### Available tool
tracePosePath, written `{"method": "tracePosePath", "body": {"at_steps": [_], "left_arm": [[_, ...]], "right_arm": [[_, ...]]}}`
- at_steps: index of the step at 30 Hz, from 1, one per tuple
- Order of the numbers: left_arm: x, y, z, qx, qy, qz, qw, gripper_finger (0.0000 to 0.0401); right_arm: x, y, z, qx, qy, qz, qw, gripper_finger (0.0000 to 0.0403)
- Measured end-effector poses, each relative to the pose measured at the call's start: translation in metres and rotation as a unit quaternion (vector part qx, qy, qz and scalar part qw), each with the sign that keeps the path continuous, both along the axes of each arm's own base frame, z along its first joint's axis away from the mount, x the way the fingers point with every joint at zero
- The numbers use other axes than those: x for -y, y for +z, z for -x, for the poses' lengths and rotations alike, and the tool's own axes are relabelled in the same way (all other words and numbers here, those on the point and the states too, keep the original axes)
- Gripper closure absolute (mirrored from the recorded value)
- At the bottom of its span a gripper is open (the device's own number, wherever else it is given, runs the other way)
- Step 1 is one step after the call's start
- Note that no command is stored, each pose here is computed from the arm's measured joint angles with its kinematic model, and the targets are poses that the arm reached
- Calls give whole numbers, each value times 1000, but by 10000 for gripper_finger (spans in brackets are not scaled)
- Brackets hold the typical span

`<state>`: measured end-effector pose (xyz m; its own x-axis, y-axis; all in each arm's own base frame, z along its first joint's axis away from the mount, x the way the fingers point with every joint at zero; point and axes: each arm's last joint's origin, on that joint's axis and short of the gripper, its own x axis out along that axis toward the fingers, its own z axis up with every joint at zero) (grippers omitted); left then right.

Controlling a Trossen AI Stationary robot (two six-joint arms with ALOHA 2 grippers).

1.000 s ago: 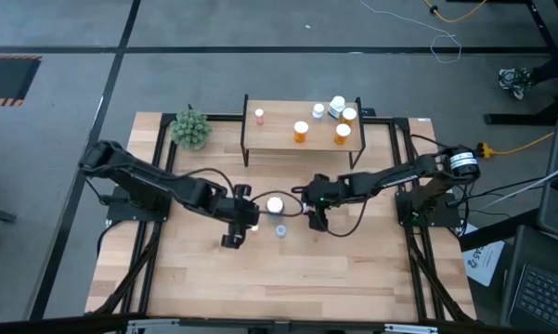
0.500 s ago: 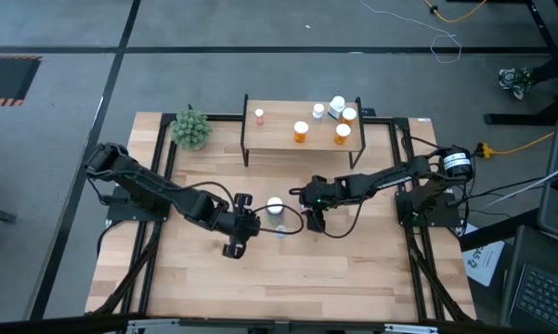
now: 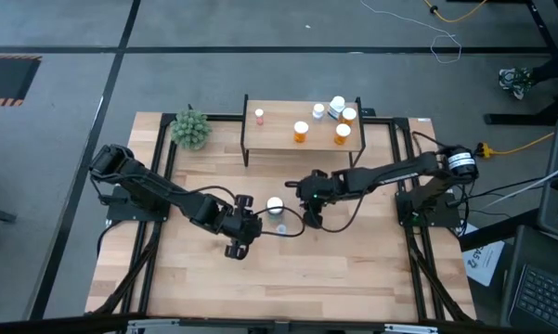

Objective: Pick and place medicine bottles onto shelf by color
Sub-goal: Put the right pink pill bottle on the shelf

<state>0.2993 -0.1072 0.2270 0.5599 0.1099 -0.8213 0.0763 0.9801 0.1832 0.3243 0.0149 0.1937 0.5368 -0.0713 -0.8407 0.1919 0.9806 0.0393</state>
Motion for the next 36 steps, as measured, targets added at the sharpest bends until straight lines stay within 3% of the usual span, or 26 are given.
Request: {"method": "tracePosePath", "body": {"at_steps": [10,17,20,25,29,36], "left_arm": [[0,-1,2,-12,-1,-4,1000,245],[0,-1,2,-14,0,-5,1000,245],[0,-1,2,-12,0,-5,1000,245],[0,-1,2,-12,0,-5,1000,245],[-1,-1,2,-10,4,-12,1000,245],[-1,-1,2,-9,5,-13,1000,245]], "right_arm": [[11,96,0,-13,-27,105,994,303],[52,141,6,-12,-73,173,982,303],[85,143,11,-18,-105,167,980,303],[131,141,25,-15,-141,100,985,303],[148,138,31,-14,-154,95,983,303],[161,99,34,-20,-165,77,983,298]]}}
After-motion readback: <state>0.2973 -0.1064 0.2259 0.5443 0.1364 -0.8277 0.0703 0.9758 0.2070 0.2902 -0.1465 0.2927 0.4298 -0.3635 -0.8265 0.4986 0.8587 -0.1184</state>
